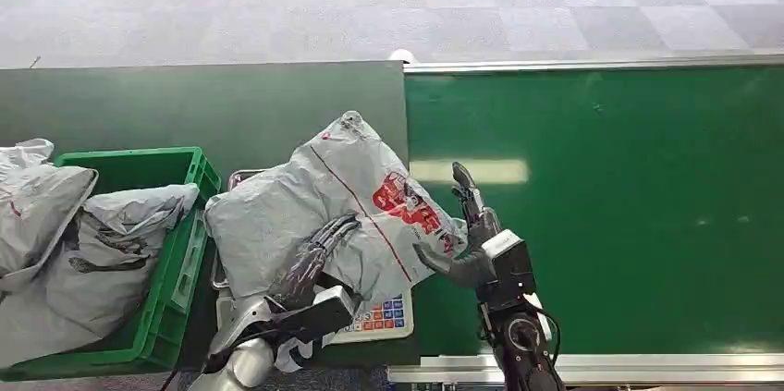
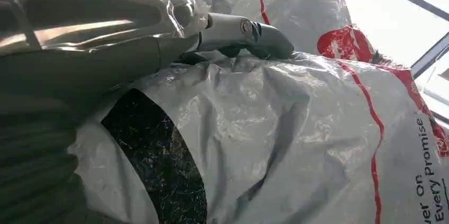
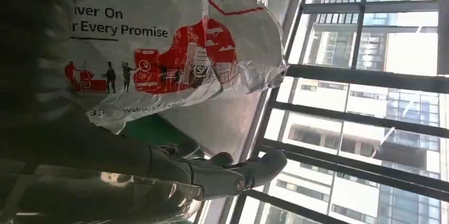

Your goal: Moved the parcel from conveyor to table for the left to box.

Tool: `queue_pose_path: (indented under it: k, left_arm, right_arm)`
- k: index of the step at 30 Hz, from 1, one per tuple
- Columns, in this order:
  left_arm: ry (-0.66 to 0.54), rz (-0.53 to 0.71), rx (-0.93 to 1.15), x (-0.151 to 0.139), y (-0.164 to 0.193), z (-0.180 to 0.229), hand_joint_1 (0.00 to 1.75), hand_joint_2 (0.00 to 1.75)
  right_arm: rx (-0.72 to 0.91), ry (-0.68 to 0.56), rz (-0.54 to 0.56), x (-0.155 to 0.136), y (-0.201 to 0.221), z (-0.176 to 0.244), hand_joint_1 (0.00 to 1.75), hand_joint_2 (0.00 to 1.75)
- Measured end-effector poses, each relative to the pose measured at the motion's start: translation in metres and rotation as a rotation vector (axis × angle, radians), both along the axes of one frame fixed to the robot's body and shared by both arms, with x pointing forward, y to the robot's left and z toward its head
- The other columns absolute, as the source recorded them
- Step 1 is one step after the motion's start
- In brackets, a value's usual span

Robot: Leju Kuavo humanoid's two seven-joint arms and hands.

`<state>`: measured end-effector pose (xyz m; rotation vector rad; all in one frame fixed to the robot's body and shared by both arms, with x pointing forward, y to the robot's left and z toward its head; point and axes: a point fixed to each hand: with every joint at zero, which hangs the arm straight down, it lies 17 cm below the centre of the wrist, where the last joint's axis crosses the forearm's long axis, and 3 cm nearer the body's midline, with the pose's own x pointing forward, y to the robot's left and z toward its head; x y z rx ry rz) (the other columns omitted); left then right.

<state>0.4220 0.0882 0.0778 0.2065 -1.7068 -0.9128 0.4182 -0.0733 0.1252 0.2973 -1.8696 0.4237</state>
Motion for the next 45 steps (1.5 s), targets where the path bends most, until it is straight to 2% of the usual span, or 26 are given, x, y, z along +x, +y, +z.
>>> queue_pose_path:
  k: [1, 3, 4, 10, 17, 18, 31, 38, 40, 45]
  left_arm:
    - [-0.008, 0.01, -0.002, 0.001, 0.001, 0.001, 1.57, 1.75]
    - [-0.049, 0.036, -0.013, 0.002, 0.005, 0.008, 1.75, 1.75]
    - [-0.066, 0.046, -0.022, 0.002, 0.006, 0.011, 1.71, 1.75]
    - [-0.214, 0.143, -0.117, 0.005, 0.024, 0.042, 1.75, 1.75]
    - [-0.269, 0.2, -0.214, 0.006, 0.036, 0.061, 1.75, 1.75]
    - [-0.289, 0.217, -0.236, 0.006, 0.039, 0.067, 1.75, 0.0]
    - [-0.513, 0.391, -0.465, -0.001, 0.08, 0.118, 1.75, 0.0]
    - [-0.539, 0.442, -0.511, -0.002, 0.091, 0.129, 1.75, 0.0]
    - [-0.573, 0.513, -0.579, -0.005, 0.107, 0.143, 1.75, 0.0]
    - [-0.643, 0.511, -0.66, -0.013, 0.115, 0.178, 1.75, 0.0]
  right_arm:
    - [0.001, 0.001, -0.001, 0.0, 0.0, 0.0, 0.0, 1.75]
    - [0.003, 0.001, -0.003, 0.0, -0.001, 0.0, 0.0, 1.75]
    - [0.003, 0.002, -0.004, 0.0, -0.001, 0.0, 0.0, 1.75]
    - [0.012, 0.005, -0.008, 0.001, -0.003, 0.001, 0.0, 1.75]
    - [0.017, 0.006, -0.013, 0.002, -0.004, 0.001, 0.0, 1.75]
    - [0.019, 0.006, -0.015, 0.002, -0.005, 0.001, 0.0, 1.75]
    - [0.04, 0.001, -0.039, 0.006, -0.01, 0.005, 0.0, 1.75]
    - [0.044, -0.002, -0.04, 0.007, -0.01, 0.007, 0.0, 1.75]
    - [0.048, -0.003, -0.041, 0.008, -0.01, 0.008, 0.0, 1.75]
    - [0.057, -0.007, -0.038, 0.013, -0.006, 0.012, 0.0, 1.75]
